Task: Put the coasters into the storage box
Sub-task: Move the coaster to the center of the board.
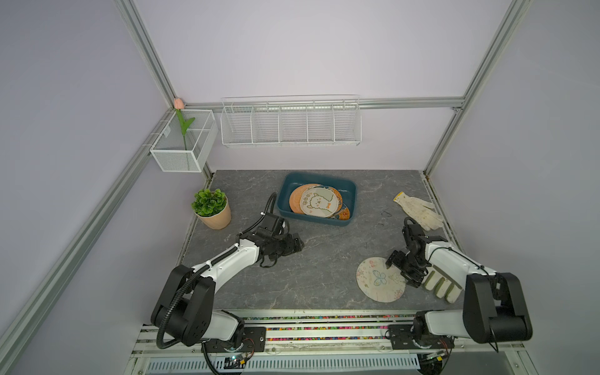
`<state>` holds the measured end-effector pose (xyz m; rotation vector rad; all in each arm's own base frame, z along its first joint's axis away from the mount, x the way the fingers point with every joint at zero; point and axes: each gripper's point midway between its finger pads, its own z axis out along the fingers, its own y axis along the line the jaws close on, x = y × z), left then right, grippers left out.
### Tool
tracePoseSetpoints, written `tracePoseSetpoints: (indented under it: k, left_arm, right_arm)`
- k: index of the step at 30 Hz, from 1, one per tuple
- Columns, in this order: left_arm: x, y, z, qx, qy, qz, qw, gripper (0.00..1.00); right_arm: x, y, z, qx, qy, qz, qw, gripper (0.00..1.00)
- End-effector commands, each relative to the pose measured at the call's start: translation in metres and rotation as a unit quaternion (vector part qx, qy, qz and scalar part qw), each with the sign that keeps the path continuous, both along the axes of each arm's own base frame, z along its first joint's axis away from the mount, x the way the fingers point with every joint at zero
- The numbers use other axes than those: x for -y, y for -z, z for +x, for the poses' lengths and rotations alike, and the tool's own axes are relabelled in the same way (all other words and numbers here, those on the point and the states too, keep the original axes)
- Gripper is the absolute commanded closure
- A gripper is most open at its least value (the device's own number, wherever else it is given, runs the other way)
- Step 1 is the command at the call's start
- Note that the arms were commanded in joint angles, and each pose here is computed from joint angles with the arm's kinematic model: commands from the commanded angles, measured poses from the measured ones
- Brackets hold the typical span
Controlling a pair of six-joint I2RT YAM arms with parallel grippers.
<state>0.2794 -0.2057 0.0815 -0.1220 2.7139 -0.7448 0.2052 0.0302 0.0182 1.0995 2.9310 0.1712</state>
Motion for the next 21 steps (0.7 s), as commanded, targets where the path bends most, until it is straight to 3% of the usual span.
tracePoseSetpoints:
  k: [1, 10, 21]
  left_arm:
    - [-0.002, -0.003, -0.002, 0.008, 0.005, 0.0, 1.0, 0.09]
    - [-0.004, -0.005, -0.004, 0.01, 0.0, -0.002, 1.0, 0.09]
    - [-0.005, -0.004, -0.006, 0.01, 0.003, -0.004, 1.0, 0.09]
  right_arm:
    - [-0.007, 0.007, -0.001, 0.001, 0.017, 0.025, 1.0, 0.11]
    - [-0.025, 0.003, -0.004, 0.017, 0.022, 0.055, 0.998, 0.11]
    - [-0.071, -0.003, 0.006, 0.039, -0.027, 0.054, 0.997, 0.12]
